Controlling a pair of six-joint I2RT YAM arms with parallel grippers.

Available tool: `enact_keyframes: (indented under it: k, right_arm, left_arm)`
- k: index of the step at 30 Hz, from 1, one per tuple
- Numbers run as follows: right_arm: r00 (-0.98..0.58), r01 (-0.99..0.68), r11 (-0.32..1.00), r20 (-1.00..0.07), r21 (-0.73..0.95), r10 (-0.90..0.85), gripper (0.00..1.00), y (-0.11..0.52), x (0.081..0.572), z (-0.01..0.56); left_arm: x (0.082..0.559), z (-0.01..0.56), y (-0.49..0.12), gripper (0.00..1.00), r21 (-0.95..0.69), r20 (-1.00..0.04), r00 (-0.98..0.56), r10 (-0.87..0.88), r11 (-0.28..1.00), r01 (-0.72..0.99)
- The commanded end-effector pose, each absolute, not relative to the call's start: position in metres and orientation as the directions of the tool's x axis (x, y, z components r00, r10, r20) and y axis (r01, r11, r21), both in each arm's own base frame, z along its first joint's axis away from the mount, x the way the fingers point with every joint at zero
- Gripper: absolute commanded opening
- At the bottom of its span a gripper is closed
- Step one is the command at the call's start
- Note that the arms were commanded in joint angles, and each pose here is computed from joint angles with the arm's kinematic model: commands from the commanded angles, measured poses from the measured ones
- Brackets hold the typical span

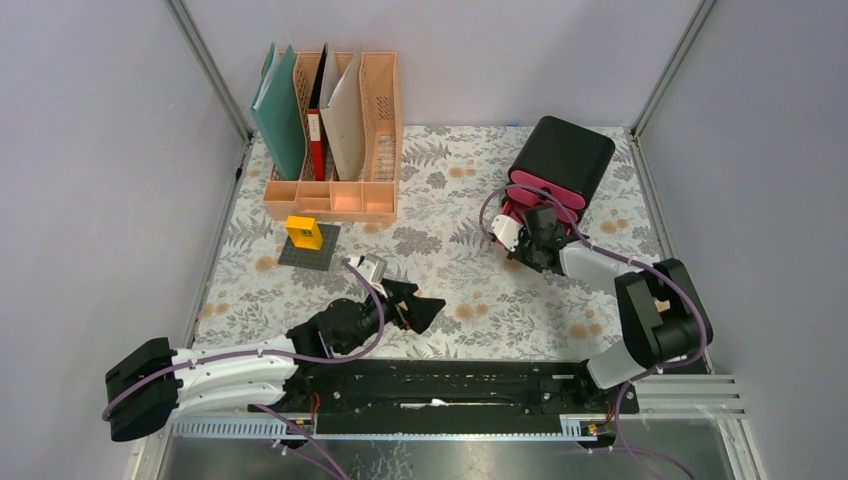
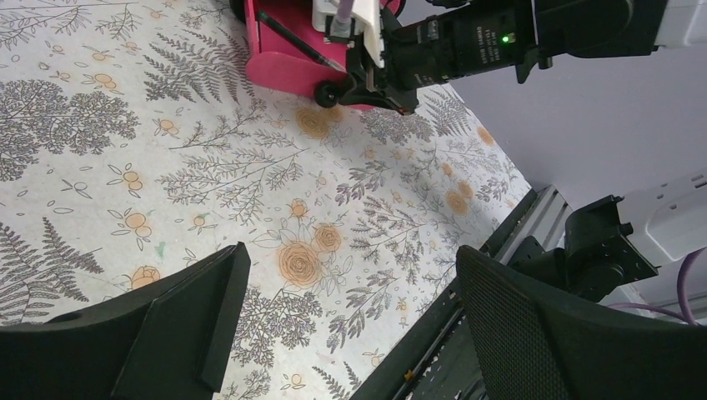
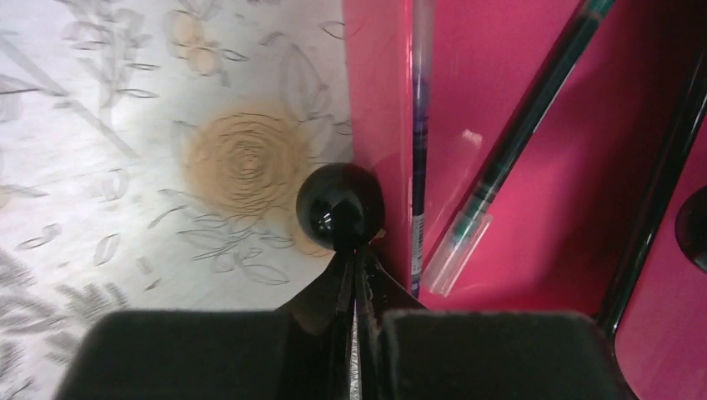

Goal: Organize the desk
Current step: Close the drawer in the storage box.

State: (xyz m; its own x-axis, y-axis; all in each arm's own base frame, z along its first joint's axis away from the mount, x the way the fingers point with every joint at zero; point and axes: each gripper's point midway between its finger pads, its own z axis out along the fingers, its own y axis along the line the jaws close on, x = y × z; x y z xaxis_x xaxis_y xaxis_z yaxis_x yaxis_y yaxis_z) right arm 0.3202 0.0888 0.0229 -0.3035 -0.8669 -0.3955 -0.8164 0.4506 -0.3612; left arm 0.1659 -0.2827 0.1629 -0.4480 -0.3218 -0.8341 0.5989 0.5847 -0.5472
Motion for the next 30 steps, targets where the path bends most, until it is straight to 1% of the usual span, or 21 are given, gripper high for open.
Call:
enact_keyframes:
  k: [1, 6, 10, 15, 19, 23, 24, 26, 28, 30]
  right_arm:
    - [-0.353, -0.679, 0.509, -0.372, -0.529, -0.858, 0.02, 0.073, 0.367, 0.037]
    - [-0.38, -0.578, 0.507, -0.339, -0.639, -0.861, 0.04, 0.06, 0.398, 0.041]
    - [-0.379, -0.494, 0.479, -0.316, -0.726, -0.87, 0.09, 0.05, 0.417, 0.046]
    - [-0.365, -0.419, 0.441, -0.298, -0.794, -0.882, 0.13, 0.041, 0.427, 0.052]
    - [-0.366, -0.41, 0.429, -0.286, -0.805, -0.886, 0.14, 0.038, 0.425, 0.051]
    - [-0.356, -0.444, 0.454, -0.313, -0.772, -0.88, 0.18, 0.043, 0.415, 0.054]
    - [-0.351, -0.484, 0.465, -0.322, -0.741, -0.879, 0.22, 0.047, 0.408, 0.054]
    - [-0.352, -0.563, 0.5, -0.356, -0.658, -0.866, 0.25, 0.058, 0.391, 0.059]
    - [-0.353, -0.649, 0.53, -0.402, -0.546, -0.845, 0.32, 0.072, 0.366, 0.068]
    - [-0.345, -0.709, 0.546, -0.455, -0.447, -0.821, 0.36, 0.086, 0.343, 0.085]
  left_arm:
    - [0.172, 0.178, -0.28, 0.99, -0.551, -0.834, -0.415, -0.364, 0.584, 0.596]
    - [0.172, 0.181, -0.279, 0.99, -0.546, -0.838, -0.41, -0.36, 0.587, 0.598]
    - [0.173, 0.183, -0.276, 0.99, -0.541, -0.841, -0.402, -0.363, 0.594, 0.596]
    - [0.174, 0.185, -0.273, 0.99, -0.539, -0.842, -0.396, -0.365, 0.597, 0.594]
    - [0.174, 0.186, -0.272, 0.99, -0.537, -0.844, -0.393, -0.366, 0.6, 0.593]
    - [0.175, 0.19, -0.272, 0.99, -0.527, -0.849, -0.388, -0.357, 0.605, 0.596]
    - [0.175, 0.193, -0.273, 0.99, -0.525, -0.851, -0.387, -0.355, 0.605, 0.599]
    - [0.176, 0.198, -0.273, 0.99, -0.514, -0.857, -0.38, -0.347, 0.609, 0.603]
    - [0.179, 0.206, -0.273, 0.99, -0.5, -0.866, -0.372, -0.335, 0.618, 0.607]
    - [0.184, 0.212, -0.272, 0.99, -0.484, -0.874, -0.362, -0.323, 0.635, 0.602]
